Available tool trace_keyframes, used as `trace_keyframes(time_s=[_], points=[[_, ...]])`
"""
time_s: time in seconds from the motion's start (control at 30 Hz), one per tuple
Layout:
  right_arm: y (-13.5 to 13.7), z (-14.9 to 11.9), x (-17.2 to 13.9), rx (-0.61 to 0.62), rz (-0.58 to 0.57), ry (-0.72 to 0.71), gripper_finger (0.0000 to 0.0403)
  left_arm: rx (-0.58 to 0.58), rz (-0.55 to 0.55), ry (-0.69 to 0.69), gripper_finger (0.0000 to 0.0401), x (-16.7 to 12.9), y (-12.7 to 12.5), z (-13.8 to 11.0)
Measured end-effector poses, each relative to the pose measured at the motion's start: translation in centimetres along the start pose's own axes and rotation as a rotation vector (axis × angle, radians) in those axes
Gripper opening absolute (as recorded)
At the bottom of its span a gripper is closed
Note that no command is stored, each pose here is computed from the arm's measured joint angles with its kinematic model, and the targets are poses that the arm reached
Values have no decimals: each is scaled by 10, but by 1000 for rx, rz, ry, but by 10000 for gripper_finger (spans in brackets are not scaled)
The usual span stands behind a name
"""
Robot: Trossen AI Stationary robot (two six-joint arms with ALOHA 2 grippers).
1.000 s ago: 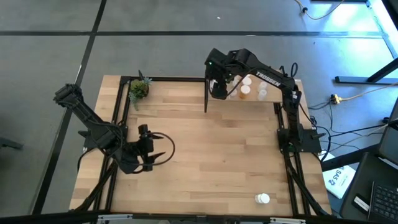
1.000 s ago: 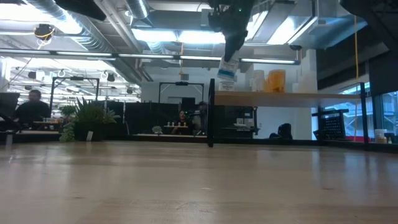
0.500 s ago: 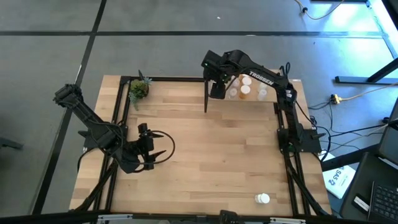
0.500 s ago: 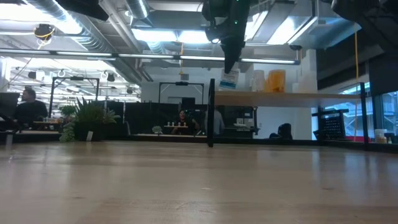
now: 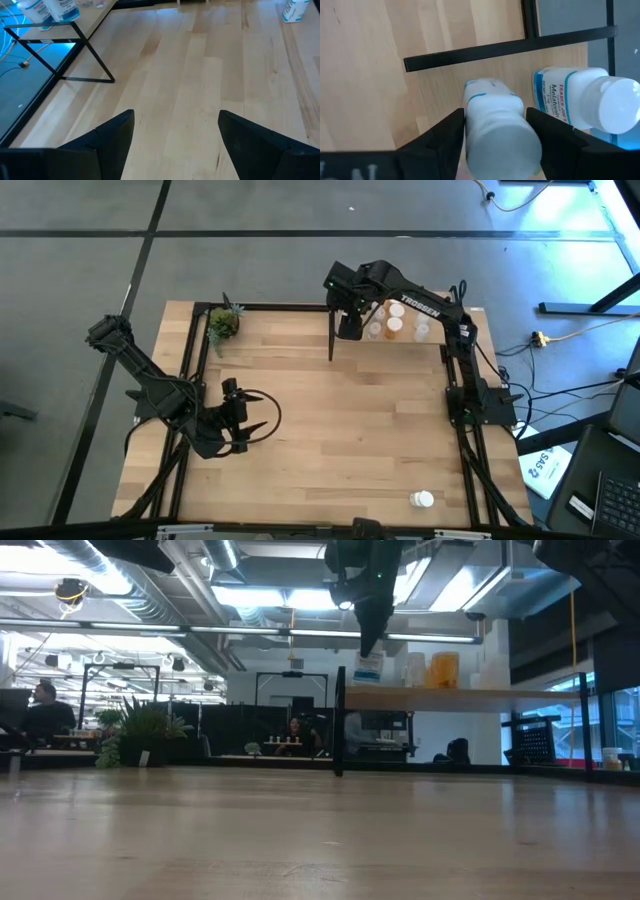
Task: Pick and place medicine bottles onto shelf by color
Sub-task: Put the top white pill bottle on the shelf aligned with the other white pill bottle
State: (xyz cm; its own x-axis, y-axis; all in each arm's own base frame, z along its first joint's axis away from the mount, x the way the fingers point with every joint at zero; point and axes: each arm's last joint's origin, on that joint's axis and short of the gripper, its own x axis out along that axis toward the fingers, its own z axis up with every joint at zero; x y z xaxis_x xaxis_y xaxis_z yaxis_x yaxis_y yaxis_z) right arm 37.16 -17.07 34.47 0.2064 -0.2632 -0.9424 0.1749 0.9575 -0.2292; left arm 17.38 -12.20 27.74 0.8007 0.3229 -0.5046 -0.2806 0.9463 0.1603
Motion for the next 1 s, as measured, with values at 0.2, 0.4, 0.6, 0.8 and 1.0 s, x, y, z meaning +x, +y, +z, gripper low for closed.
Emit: trace_keyframes(time_s=[0.2, 0.4, 0.6, 0.8, 1.0], points=[[-1, 1, 0, 0, -11, -12, 226, 0, 0, 0, 283, 0, 0, 0], [-1, 1, -1, -35, -13, -13, 226, 0, 0, 0, 283, 0, 0, 0], [-4, 3, -24, -77, -104, -57, 227, 0, 0, 0, 283, 0, 0, 0], [8, -2, -49, -107, -121, -100, 227, 0, 0, 0, 283, 0, 0, 0], [32, -8, -57, -119, -84, -37, 205, 0, 0, 1, 283, 0, 0, 0]])
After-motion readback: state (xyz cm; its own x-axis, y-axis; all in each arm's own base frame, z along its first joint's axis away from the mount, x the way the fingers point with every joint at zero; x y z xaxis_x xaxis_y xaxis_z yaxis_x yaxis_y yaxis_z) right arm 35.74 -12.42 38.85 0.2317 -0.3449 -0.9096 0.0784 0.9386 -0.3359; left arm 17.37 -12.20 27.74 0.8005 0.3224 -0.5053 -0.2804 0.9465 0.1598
